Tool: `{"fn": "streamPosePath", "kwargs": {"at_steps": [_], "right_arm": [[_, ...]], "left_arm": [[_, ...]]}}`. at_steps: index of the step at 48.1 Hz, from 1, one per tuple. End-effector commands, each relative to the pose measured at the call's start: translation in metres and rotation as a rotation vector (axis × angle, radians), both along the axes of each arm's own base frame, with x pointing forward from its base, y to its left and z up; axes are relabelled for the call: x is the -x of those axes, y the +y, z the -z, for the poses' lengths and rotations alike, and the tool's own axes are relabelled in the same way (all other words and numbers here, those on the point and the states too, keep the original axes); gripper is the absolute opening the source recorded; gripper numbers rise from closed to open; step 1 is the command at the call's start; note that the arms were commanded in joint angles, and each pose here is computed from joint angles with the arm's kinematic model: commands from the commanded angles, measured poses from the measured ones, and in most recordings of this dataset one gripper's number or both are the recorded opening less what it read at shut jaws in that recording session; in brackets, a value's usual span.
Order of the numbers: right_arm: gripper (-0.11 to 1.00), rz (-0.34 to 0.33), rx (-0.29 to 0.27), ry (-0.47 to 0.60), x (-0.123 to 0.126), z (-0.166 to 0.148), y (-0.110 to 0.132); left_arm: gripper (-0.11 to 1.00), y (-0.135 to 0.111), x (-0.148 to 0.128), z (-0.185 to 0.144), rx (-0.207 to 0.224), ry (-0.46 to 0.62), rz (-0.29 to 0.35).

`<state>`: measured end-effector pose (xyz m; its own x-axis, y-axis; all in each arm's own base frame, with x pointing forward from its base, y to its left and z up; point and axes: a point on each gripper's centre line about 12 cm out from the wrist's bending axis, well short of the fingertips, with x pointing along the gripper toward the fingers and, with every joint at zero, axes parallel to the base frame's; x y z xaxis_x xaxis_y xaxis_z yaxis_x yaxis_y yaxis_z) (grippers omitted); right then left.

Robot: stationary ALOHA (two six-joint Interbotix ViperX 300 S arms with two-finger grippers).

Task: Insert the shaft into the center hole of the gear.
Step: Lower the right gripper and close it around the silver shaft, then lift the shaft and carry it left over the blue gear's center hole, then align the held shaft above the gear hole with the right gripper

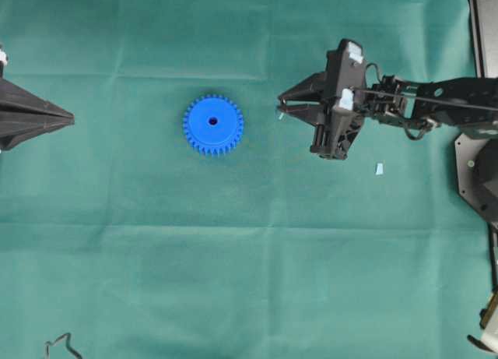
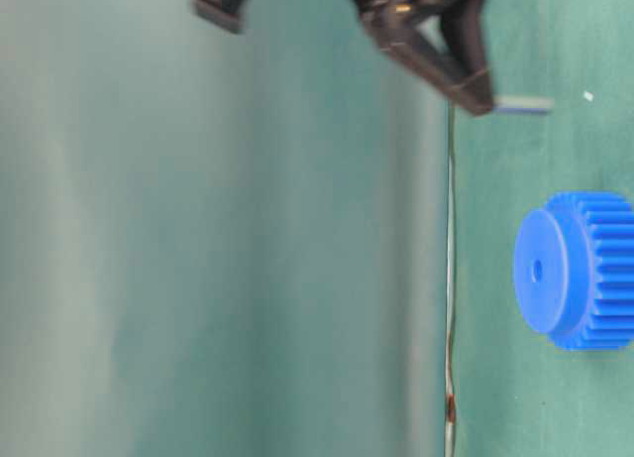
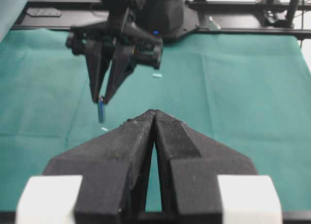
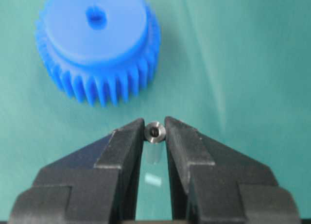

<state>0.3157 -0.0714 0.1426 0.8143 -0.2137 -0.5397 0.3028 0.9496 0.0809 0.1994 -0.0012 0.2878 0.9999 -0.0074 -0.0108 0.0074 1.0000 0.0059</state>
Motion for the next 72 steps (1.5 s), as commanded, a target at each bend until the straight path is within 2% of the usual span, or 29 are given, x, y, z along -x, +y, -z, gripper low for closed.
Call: {"fn": "streamPosePath", "kwargs": {"at_steps": [1, 20, 49, 72], "right_arm": [[0.17, -0.017, 0.003, -0.025, -0.004, -0.027, 0.001], [0.17, -0.027, 0.000, -0.026, -0.008, -0.036, 0.003], [0.17, -0.119, 0.020, -0.055, -0.094, -0.047, 0.018], [0.17, -0.120, 0.015, -0.032, -0.099, -0.036, 0.018]], "left_arm": [[0.00, 0.000, -0.002, -0.009, -0.001, -0.023, 0.002], [0.00, 0.000, -0.002, -0.009, -0.001, -0.025, 0.002], [0.00, 0.000, -0.002, -0.009, -0.001, -0.023, 0.002], [0.00, 0.000, -0.002, -0.009, -0.001, -0.023, 0.002]]}}
